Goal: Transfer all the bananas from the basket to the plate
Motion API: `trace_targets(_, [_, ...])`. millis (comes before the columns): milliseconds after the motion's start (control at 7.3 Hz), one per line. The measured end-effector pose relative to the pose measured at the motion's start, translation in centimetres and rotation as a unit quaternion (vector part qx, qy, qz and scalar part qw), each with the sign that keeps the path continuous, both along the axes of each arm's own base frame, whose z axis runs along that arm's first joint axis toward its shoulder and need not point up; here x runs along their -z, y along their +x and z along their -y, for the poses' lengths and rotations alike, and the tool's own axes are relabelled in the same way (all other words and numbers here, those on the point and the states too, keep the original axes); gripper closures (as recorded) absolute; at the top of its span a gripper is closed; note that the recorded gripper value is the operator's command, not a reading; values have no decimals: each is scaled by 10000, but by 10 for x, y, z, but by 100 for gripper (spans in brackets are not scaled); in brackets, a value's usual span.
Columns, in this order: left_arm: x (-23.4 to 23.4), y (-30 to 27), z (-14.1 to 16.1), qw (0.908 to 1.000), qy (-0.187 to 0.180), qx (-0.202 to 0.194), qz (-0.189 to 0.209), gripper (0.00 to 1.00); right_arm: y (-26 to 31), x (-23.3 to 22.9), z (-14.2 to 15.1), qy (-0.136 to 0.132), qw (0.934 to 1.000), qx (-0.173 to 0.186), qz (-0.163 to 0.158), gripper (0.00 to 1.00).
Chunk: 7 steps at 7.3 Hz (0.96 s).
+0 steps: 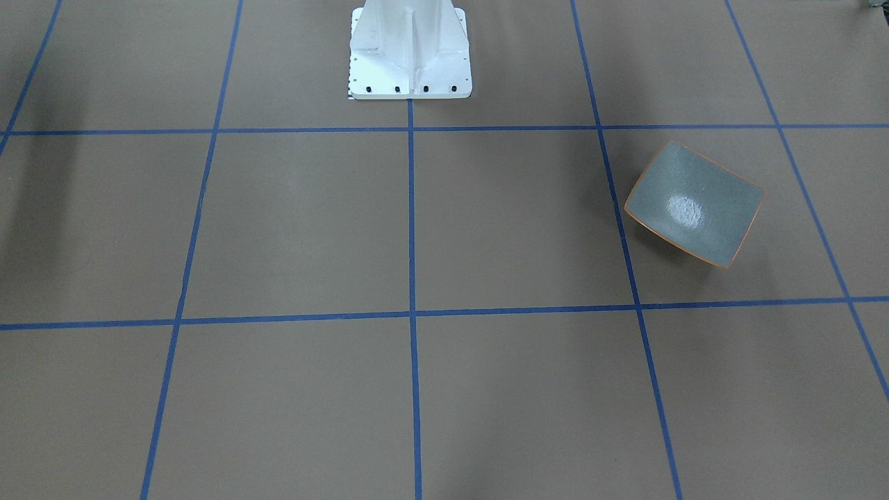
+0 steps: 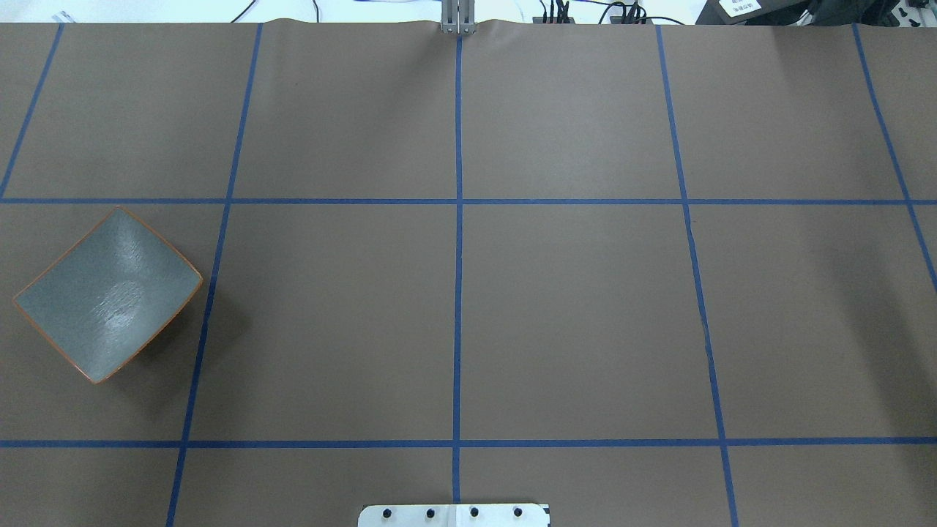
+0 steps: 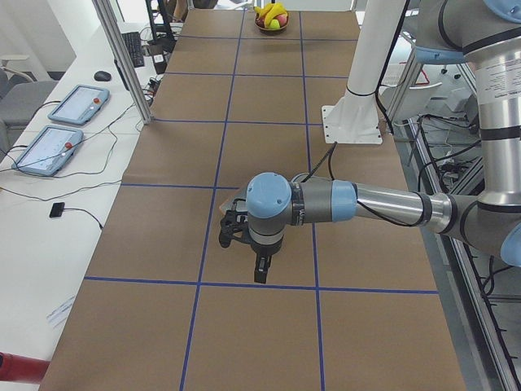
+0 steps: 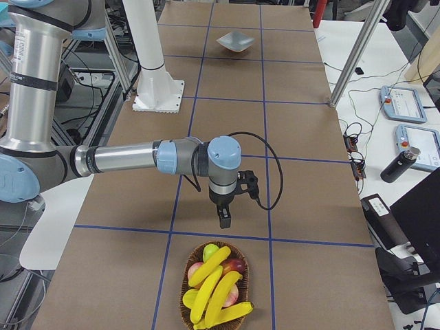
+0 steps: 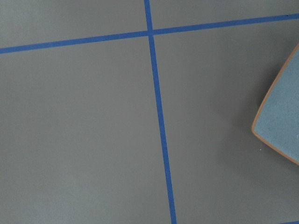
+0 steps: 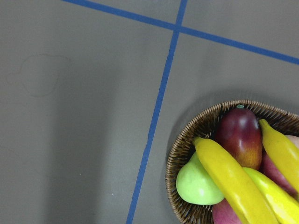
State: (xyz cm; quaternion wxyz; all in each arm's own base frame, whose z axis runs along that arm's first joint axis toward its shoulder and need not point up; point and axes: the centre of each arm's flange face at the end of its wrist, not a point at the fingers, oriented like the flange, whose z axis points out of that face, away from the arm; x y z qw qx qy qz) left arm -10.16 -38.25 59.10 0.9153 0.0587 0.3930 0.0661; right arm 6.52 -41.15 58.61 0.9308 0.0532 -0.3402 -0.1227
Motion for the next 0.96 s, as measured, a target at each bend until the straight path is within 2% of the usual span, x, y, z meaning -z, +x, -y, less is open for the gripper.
trace_targets(274, [6, -1, 7, 9997, 263, 6, 22, 0, 0, 31, 25, 417, 9991, -16, 36, 0])
trace_targets(548, [16, -2, 15, 9976, 691, 10, 62, 0, 0, 37, 30, 629, 9979, 121, 69, 0])
trace_targets(685, [17, -2, 16, 9968, 798, 12, 66, 0, 0, 34, 30, 747, 9968, 295, 54, 0])
trace_targets(958, [14, -2, 17, 9965, 834, 11, 56, 0, 1, 11, 29, 1049, 9903, 915, 6, 0])
